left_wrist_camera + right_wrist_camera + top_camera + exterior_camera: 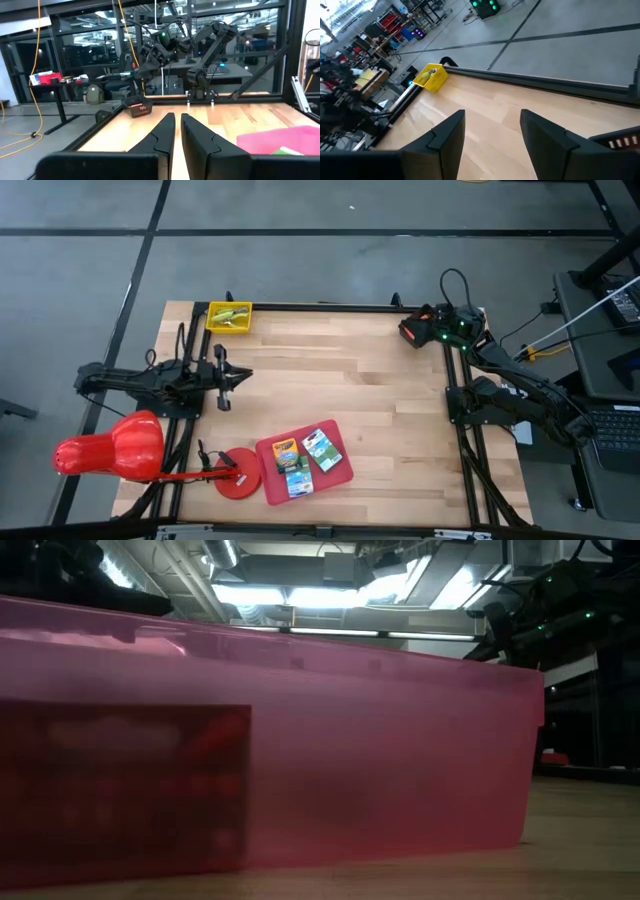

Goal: Pick & Place School Supplies
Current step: Return to Home Position

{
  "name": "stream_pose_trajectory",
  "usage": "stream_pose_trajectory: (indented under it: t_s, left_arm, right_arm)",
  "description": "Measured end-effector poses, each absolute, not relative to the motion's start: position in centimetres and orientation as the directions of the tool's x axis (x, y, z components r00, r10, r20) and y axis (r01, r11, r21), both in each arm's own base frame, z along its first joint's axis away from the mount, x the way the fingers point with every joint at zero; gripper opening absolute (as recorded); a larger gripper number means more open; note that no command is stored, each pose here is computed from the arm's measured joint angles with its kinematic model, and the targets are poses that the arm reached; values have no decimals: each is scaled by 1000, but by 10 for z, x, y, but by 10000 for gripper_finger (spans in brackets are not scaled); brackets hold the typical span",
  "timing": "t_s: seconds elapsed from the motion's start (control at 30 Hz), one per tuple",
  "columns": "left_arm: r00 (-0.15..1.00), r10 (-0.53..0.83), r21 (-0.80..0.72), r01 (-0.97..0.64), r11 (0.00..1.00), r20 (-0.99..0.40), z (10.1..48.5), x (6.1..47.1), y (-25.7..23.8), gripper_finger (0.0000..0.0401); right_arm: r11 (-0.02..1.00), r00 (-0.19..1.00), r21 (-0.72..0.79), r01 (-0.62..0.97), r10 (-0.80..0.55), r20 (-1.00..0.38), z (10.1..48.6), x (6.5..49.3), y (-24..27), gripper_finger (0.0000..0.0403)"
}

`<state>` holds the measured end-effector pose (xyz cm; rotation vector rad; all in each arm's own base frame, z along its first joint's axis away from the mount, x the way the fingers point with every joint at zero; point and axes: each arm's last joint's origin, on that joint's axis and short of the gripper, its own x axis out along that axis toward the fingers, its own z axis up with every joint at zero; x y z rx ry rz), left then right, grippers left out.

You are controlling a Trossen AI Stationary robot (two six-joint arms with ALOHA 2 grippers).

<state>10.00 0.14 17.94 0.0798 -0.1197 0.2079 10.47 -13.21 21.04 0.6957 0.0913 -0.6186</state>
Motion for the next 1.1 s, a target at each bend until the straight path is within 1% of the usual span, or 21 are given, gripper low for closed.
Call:
stream_pose_trajectory:
  t_s: [0.13, 0.27, 0.33, 0.43, 0.57, 0.63, 0.87, 1.0, 1.1]
  left_arm:
    - [976, 200, 68, -206, 976, 89, 175, 96, 2, 26]
    - [978, 202, 55, -205, 977, 52, 171, 97, 3, 26]
    - [978, 202, 51, -205, 977, 58, 171, 96, 4, 26]
    - [965, 259, 3, -259, 966, 47, 171, 97, 6, 27]
    - [965, 260, -45, -259, 965, 39, 170, 98, 6, 27]
    - [965, 261, -53, -258, 965, 42, 170, 97, 6, 27]
    - [965, 261, -52, -258, 965, 40, 170, 97, 6, 28]
    - [965, 261, -52, -258, 965, 40, 170, 97, 6, 27]
    - [965, 261, -52, -258, 965, 40, 170, 97, 6, 29]
  right_arm:
    - [633, 847, 573, 520, -469, -251, 213, 106, -132, 196]
    - [698, 897, 573, 430, -404, -181, 219, 108, -131, 196]
    - [722, 918, 576, 385, -365, -156, 222, 109, -130, 196]
    - [743, 941, 584, 326, -316, -123, 225, 111, -128, 196]
    - [788, 962, 560, 257, -261, -75, 230, 117, -123, 196]
    - [806, 964, 540, 243, -260, -47, 232, 123, -118, 196]
    - [850, 956, 485, 203, -280, 91, 227, 150, -78, 196]
    - [863, 952, 482, 152, -259, 164, 219, 157, -48, 196]
    - [862, 955, 494, 115, -233, 185, 212, 157, -31, 196]
